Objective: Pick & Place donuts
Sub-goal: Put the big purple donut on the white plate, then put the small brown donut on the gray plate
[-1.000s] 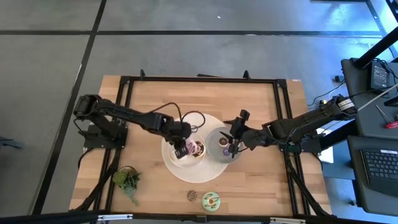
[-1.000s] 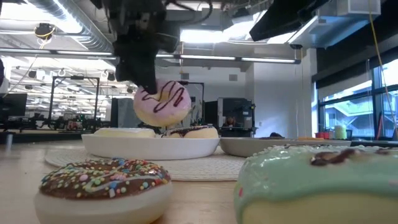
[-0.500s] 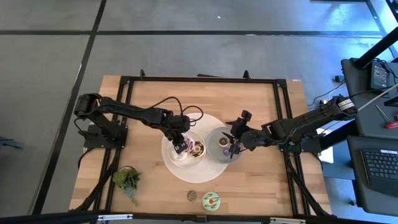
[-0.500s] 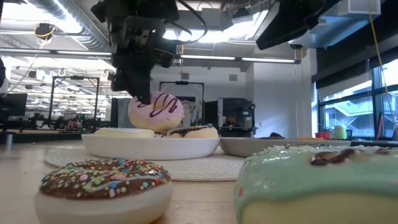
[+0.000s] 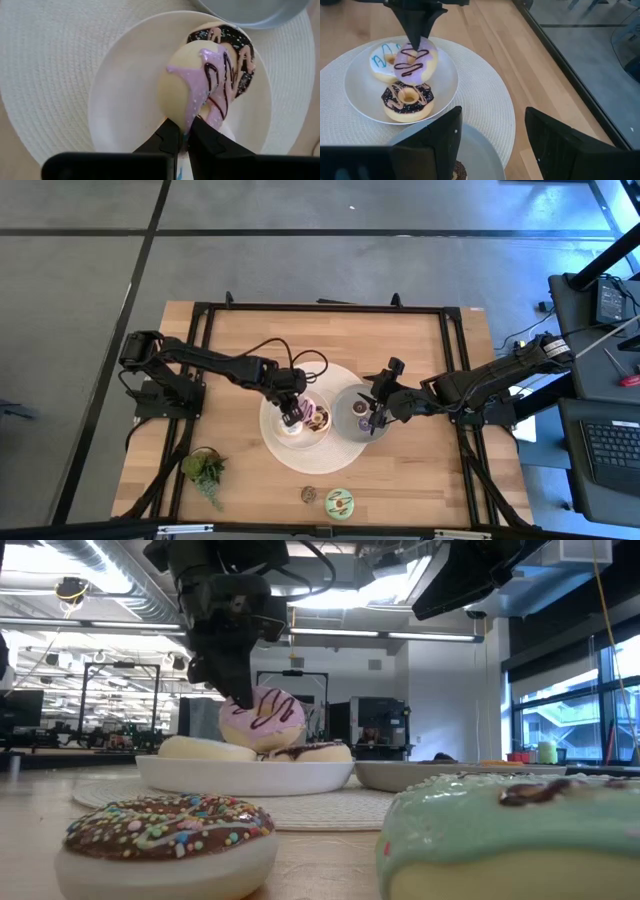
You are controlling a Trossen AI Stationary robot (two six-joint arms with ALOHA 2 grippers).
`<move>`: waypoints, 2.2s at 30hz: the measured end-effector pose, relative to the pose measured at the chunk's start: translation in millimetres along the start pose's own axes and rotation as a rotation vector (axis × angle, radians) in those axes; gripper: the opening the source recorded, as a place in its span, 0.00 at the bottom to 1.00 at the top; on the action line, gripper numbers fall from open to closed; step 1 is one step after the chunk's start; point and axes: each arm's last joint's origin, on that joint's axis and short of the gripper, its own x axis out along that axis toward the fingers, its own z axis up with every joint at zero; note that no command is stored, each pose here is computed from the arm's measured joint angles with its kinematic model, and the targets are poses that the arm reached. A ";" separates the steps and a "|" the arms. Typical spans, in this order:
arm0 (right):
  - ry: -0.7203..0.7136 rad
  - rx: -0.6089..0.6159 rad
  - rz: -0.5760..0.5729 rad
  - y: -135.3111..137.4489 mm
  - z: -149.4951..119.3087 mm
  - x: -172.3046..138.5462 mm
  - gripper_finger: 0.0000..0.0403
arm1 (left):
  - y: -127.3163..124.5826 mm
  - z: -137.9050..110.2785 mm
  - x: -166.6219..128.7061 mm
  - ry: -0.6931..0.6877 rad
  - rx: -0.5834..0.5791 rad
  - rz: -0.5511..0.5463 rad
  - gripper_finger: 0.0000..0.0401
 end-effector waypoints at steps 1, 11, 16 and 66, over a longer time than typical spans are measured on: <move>0.000 0.000 0.000 0.0 0.0 0.0 0.54 | -0.6 -0.4 0.0 0.001 0.002 -0.001 0.05; 0.000 0.000 0.000 0.0 0.0 0.0 0.54 | -3.4 -2.5 0.0 0.037 -0.028 -0.051 0.20; 0.000 0.000 0.000 0.0 0.0 0.0 0.54 | -3.0 -3.1 0.0 0.044 -0.032 -0.047 0.27; 0.002 -0.004 0.003 0.1 -0.3 0.1 0.54 | 21.0 0.0 -1.3 0.110 -0.040 0.034 0.61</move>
